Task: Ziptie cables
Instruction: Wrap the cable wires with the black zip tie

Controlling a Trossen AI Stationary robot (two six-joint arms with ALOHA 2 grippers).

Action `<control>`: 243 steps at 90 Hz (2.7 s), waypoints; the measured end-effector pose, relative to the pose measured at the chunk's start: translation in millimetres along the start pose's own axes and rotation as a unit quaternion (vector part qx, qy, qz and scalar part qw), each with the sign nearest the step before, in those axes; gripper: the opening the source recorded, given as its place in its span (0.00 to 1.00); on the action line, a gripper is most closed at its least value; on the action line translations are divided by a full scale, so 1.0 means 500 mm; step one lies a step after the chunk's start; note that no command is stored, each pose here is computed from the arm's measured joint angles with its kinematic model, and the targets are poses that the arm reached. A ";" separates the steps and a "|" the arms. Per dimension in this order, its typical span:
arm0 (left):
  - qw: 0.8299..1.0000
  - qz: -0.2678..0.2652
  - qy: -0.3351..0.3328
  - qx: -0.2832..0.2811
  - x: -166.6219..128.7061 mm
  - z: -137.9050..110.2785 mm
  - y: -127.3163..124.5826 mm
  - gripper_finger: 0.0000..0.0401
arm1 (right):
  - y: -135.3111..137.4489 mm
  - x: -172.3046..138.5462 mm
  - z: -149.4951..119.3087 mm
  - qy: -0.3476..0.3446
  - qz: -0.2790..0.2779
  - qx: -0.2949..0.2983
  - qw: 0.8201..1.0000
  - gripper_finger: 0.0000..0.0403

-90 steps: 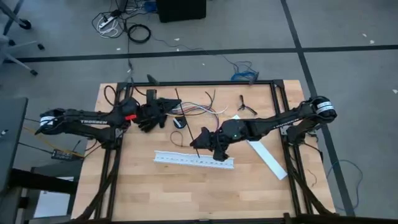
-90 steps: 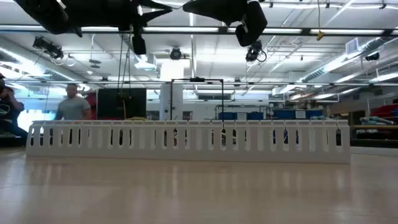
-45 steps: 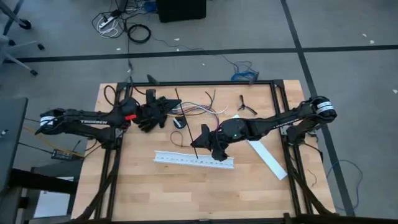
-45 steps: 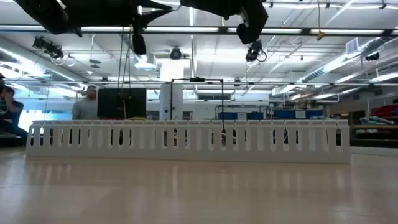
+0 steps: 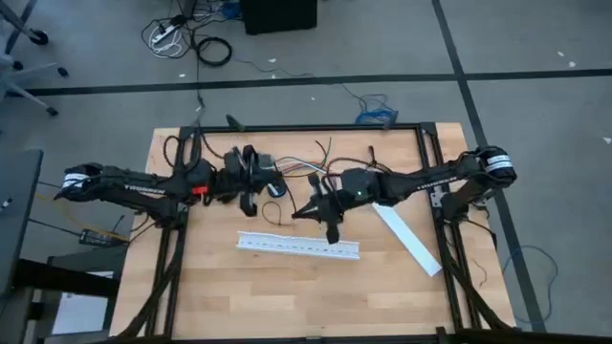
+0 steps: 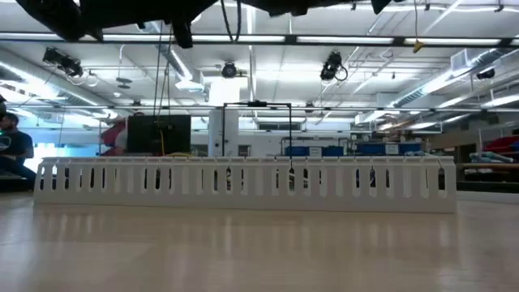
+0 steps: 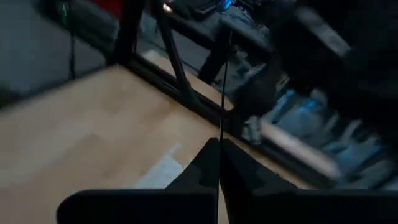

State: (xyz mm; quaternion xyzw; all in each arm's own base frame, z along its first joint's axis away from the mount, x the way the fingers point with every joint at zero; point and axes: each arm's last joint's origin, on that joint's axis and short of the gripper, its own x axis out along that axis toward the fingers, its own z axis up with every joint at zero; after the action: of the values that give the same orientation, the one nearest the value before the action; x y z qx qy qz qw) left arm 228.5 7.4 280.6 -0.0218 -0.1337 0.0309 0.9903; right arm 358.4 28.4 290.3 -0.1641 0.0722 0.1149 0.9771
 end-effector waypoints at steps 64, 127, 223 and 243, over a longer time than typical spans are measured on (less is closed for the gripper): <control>0.902 0.106 0.149 0.392 0.055 -0.070 -0.069 0.00 | -0.030 -0.029 -0.108 -0.024 0.011 0.318 0.948 0.00; 0.865 0.118 0.186 0.450 0.055 -0.071 -0.072 0.00 | -0.058 -0.039 -0.110 -0.049 0.057 0.309 0.948 0.00; 0.845 0.085 0.180 0.496 0.056 -0.070 -0.075 0.00 | -0.064 -0.042 -0.104 -0.066 0.071 0.316 0.944 0.00; 0.807 0.074 0.169 0.561 0.058 -0.063 -0.076 0.00 | -0.063 -0.042 -0.102 -0.068 0.078 0.334 0.937 0.00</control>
State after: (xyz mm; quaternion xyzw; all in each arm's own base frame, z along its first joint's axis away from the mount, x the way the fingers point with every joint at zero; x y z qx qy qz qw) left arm 266.9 -29.6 259.8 0.5230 0.0782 0.1699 0.8315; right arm 340.8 -22.2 255.8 0.1856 0.0525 0.1714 0.9661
